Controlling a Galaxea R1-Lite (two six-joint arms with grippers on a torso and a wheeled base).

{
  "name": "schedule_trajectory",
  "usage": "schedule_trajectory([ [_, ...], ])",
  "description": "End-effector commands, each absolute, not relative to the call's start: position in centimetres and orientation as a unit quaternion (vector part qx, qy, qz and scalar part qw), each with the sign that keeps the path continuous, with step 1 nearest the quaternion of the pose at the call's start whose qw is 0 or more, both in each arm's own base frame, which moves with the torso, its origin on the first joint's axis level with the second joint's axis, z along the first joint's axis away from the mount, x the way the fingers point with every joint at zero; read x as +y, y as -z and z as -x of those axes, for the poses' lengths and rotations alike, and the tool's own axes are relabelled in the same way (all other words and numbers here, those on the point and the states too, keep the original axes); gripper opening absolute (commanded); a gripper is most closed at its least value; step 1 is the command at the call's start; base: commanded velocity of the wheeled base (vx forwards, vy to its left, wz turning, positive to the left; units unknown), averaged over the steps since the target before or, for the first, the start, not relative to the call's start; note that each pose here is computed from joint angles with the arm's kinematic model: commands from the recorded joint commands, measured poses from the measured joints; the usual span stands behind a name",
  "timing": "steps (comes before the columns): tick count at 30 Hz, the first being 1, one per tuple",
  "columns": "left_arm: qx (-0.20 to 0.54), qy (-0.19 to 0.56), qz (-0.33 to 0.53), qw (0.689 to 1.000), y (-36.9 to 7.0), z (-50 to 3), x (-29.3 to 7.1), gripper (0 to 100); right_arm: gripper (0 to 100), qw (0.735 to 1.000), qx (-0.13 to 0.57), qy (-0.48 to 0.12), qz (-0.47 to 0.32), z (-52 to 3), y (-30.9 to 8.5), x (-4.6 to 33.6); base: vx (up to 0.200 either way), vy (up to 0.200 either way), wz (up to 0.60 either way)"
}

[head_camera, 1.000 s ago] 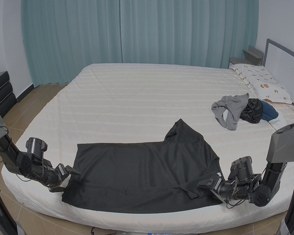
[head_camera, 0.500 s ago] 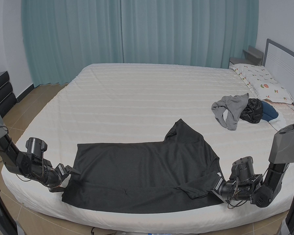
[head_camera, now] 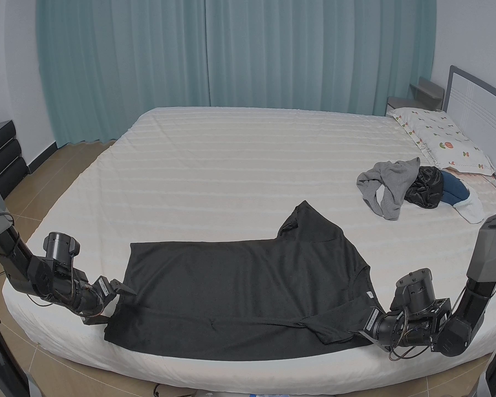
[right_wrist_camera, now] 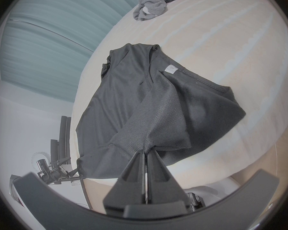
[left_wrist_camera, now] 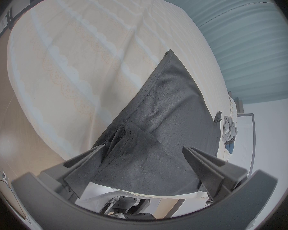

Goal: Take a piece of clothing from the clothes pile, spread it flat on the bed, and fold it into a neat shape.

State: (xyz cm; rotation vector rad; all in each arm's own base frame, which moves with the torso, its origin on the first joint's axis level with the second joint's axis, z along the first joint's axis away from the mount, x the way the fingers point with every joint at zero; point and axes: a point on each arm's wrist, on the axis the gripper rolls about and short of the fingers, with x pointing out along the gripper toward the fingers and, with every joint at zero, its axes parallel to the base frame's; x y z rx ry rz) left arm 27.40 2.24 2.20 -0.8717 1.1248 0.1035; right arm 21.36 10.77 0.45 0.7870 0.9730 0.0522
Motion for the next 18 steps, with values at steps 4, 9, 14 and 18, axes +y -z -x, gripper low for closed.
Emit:
schedule_trajectory([
  [4, 0.515, -0.047, 0.4, 0.757, -2.2, -27.4, 2.2, 100, 100, 0.808, 0.471, -0.021, -0.353, -20.6, -1.4, 10.6, 0.0, 0.0, 0.0],
  [9, 0.516, -0.047, 0.4, 0.756, -2.2, -27.4, 2.2, 100, 100, 0.813, 0.474, -0.022, -0.338, -20.6, -2.2, 10.3, 0.0, 0.0, 0.0],
  [14, 0.516, -0.048, 0.399, 0.757, -2.2, -27.4, 2.2, 100, 100, 0.823, 0.447, -0.022, -0.349, -21.4, -3.2, 9.6, 0.0, 0.0, 0.0],
  [18, 0.515, -0.048, 0.398, 0.757, -2.2, -27.4, 2.2, 100, 100, 0.827, 0.434, -0.012, -0.358, -22.5, -3.2, 8.7, 0.0, 0.0, 0.0],
])
